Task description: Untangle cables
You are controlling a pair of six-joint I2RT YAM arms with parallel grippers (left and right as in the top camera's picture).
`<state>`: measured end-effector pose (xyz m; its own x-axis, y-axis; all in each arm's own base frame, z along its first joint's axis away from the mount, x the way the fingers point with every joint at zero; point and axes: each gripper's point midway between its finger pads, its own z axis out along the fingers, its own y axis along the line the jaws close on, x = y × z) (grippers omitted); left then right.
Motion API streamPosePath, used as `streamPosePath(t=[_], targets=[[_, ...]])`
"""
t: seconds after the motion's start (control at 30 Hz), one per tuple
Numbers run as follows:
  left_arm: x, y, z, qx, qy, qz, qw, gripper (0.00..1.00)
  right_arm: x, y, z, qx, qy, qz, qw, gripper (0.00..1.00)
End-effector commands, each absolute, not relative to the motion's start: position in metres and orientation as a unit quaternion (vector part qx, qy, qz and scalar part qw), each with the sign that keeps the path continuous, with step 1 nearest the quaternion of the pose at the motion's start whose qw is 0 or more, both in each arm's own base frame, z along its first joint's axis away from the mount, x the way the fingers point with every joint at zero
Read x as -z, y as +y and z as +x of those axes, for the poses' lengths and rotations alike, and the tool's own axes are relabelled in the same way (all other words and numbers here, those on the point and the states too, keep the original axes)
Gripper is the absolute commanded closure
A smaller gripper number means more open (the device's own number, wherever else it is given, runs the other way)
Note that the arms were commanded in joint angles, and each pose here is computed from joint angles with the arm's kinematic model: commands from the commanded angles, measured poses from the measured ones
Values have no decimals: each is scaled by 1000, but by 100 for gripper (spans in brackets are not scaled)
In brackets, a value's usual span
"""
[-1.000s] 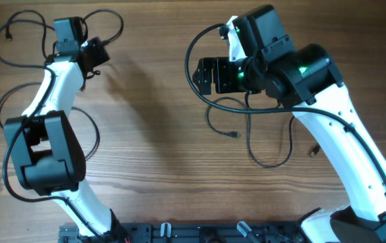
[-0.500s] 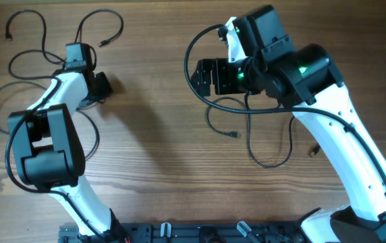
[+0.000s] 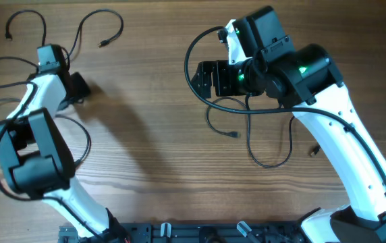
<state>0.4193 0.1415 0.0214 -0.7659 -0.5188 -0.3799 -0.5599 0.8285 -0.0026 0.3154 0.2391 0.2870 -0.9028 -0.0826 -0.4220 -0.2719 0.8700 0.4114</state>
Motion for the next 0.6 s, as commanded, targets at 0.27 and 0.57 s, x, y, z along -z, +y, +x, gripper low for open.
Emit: streamPosePath(t=[0.27,0.57], targets=[[-113,197,398,-15,816,-513,266,2,-285,242,314,-242,947,-96,190,0],[-74,243,352,48,762,-618,190,11,-287,244,318,-246,943,-98,200,0]])
